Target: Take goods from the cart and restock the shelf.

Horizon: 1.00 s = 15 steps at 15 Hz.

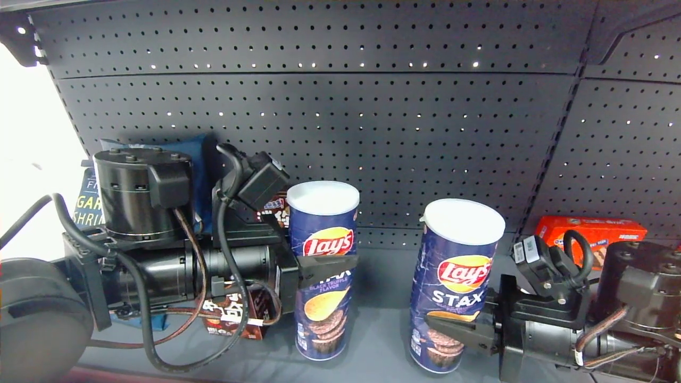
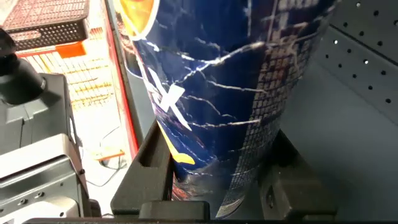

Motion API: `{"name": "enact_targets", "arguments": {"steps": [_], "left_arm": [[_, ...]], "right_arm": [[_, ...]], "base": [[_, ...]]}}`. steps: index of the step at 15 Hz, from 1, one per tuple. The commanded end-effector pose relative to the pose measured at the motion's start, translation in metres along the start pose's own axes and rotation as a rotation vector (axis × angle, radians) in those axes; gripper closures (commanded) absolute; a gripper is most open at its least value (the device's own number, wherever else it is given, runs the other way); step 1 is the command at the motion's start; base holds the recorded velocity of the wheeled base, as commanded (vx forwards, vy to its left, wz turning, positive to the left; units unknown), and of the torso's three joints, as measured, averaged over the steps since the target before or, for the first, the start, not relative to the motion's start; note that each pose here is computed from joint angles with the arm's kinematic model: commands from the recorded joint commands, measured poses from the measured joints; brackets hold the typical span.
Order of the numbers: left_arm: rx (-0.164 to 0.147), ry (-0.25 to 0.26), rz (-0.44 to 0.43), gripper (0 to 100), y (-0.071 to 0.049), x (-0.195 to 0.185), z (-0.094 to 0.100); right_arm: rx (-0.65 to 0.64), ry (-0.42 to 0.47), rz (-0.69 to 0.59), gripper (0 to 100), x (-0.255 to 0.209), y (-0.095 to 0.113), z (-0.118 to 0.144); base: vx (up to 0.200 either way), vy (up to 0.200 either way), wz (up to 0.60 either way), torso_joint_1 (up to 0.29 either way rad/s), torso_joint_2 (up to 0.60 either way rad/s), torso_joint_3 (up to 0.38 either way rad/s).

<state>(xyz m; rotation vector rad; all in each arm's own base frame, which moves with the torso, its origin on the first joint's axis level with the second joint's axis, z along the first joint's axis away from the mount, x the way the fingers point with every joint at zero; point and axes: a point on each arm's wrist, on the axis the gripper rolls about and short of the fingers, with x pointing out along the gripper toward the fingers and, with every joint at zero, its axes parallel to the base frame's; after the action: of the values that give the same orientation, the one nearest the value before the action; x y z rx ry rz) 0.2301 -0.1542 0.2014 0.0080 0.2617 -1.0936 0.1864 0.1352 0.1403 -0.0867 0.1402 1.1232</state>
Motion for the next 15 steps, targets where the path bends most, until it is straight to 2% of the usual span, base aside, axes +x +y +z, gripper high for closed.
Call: {"name": "enact_targets", "arguments": {"steps": [1,4,15], "left_arm": [[0.000,0.000,0.002,100,0.000,0.001,0.000],[-0.003,0.005,0.003,100,0.001,0.001,-0.001],[-0.003,0.005,0.000,100,0.001,0.001,-0.002]], "right_arm": [[0.015,0.026,0.004,100,0.003,-0.001,-0.010],[0.026,0.037,0.005,100,0.006,-0.002,-0.019],[0.043,0.061,0.007,100,0.009,-0.003,-0.027]], "base": [[0.000,0.000,0.00,0.000,0.00,0.000],[0.000,0.000,0.00,0.000,0.00,0.000],[0.000,0.000,0.00,0.000,0.00,0.000]]}}
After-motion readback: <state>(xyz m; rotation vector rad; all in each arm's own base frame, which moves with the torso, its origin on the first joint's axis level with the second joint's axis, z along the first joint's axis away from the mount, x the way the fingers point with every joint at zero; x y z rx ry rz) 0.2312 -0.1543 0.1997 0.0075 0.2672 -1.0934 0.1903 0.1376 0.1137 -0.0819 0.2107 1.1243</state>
